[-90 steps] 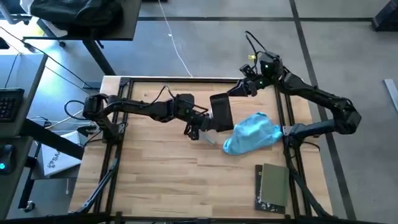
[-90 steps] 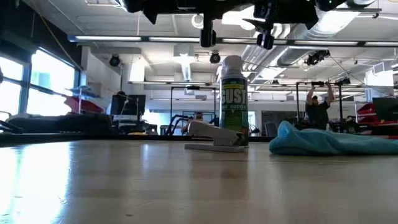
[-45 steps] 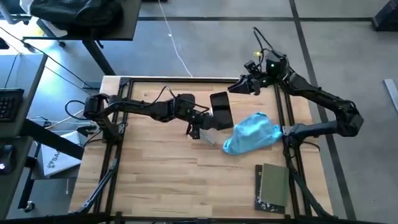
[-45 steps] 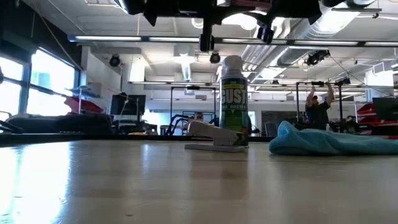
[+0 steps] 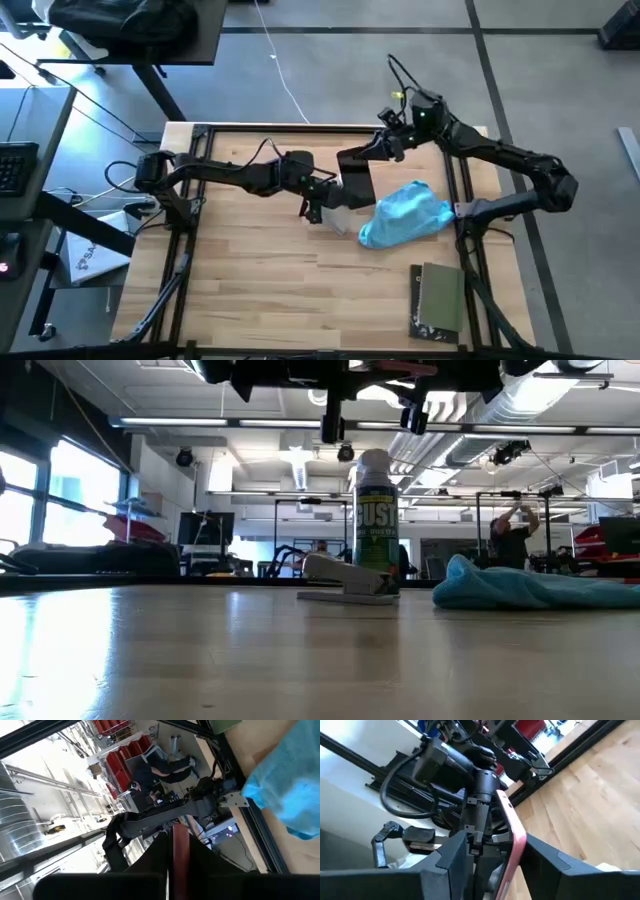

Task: Apply microfiber cloth
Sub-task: Spray the pink phone with the spray bottle

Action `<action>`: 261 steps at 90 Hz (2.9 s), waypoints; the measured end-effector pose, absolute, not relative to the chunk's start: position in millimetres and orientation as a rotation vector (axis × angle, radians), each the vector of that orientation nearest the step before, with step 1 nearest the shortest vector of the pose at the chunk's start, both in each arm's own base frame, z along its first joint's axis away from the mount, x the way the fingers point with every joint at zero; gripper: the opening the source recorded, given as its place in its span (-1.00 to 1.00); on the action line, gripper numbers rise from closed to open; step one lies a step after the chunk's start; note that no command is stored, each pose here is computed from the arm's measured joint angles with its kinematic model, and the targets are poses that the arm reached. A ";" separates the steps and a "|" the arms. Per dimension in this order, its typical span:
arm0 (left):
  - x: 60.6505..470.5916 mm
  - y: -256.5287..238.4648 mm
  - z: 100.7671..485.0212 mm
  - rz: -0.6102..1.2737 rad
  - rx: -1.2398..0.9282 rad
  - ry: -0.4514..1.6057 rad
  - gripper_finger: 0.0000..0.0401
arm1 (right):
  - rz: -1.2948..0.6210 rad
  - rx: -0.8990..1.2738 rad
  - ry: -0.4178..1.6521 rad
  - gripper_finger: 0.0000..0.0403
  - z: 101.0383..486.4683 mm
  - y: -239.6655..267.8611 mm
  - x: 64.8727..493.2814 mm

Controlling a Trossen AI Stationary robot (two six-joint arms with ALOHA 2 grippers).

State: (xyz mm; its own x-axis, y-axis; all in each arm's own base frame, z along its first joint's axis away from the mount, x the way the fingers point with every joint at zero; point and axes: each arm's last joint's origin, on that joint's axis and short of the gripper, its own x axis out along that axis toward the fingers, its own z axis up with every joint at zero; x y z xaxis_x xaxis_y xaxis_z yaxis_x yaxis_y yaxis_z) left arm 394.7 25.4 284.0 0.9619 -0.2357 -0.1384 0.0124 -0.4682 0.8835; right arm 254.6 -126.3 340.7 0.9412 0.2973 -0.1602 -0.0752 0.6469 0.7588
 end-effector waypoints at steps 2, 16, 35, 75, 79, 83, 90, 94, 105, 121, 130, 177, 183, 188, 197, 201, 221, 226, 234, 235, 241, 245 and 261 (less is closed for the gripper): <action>394.7 25.4 284.0 -0.291 2.042 -0.158 -0.95 | 0.212 0.839 0.276 -0.30 340.9 -126.4 255.7; 394.7 25.4 283.9 -0.293 2.040 -0.157 -0.95 | 0.218 0.869 0.279 -0.30 336.1 -125.8 264.8; 394.6 25.2 283.7 -0.296 2.039 -0.160 -0.95 | 0.171 0.917 0.251 -0.47 330.8 -124.8 278.5; 394.4 24.8 283.6 -0.308 2.026 -0.151 -0.93 | 0.203 0.938 0.245 -0.91 332.6 -124.3 279.3; 394.4 24.8 283.4 -0.309 2.016 -0.149 -0.91 | 0.204 0.932 0.241 -0.94 333.0 -124.3 279.3; 394.4 25.0 283.1 -0.308 2.002 -0.138 -0.88 | 0.209 0.921 0.234 -0.96 333.8 -124.3 279.4; 394.3 26.0 282.8 -0.306 1.973 -0.121 -0.81 | 0.209 0.907 0.223 -0.97 334.7 -124.4 279.5; 394.3 26.2 282.7 -0.306 1.959 -0.117 -0.77 | 0.210 0.903 0.219 -0.97 335.1 -124.4 279.6; 394.3 27.0 282.5 -0.304 1.918 -0.104 -0.63 | 0.214 0.874 0.208 -0.98 336.2 -124.4 279.5; 394.3 27.0 282.9 -0.299 1.843 -0.094 -0.42 | 0.215 0.832 0.176 -0.99 338.9 -127.0 278.7; 394.3 26.9 282.6 -0.303 1.806 -0.086 -0.33 | 0.182 0.824 0.155 -0.99 341.2 -133.0 274.0; 390.7 34.9 279.5 -0.238 1.495 0.123 -0.20 | -0.044 0.465 0.005 -1.00 383.4 -144.0 204.0; 384.4 45.4 286.8 -0.201 1.416 0.153 -0.20 | -0.128 0.388 0.023 -1.00 387.3 -136.9 190.9; 378.0 57.2 296.0 -0.156 1.348 0.155 -0.20 | -0.203 0.337 0.047 -1.00 389.0 -130.4 180.7; 363.1 89.0 310.2 -0.070 1.212 0.167 -0.20 | -0.288 0.310 0.097 -1.00 390.2 -117.7 164.8; 356.4 105.9 313.0 -0.030 1.143 0.183 -0.20 | -0.292 0.319 0.116 -1.00 390.3 -111.8 159.5; 342.8 168.2 292.3 -0.002 0.808 0.240 -0.20 | -0.233 0.416 0.270 -1.00 378.6 -89.2 154.2; 347.0 176.4 279.9 -0.003 0.752 0.254 -0.20 | -0.244 0.428 0.323 -1.00 372.6 -86.9 159.6; 355.2 182.9 261.2 -0.031 0.709 0.260 -0.20 | -0.324 0.423 0.395 -1.00 363.0 -86.0 170.1; 356.3 183.2 259.3 -0.033 0.706 0.260 -0.20 | -0.335 0.420 0.402 -1.00 361.9 -86.0 171.6; 362.4 183.7 245.9 -0.053 0.687 0.280 -0.20 | -0.390 0.401 0.436 -1.00 356.2 -86.3 180.2; 365.4 183.7 237.7 -0.065 0.676 0.298 -0.20 | -0.411 0.389 0.452 -1.00 353.2 -86.9 184.9; 367.0 183.2 224.2 -0.098 0.581 0.348 -0.20 | -0.483 0.335 0.513 -1.00 341.3 -90.0 202.2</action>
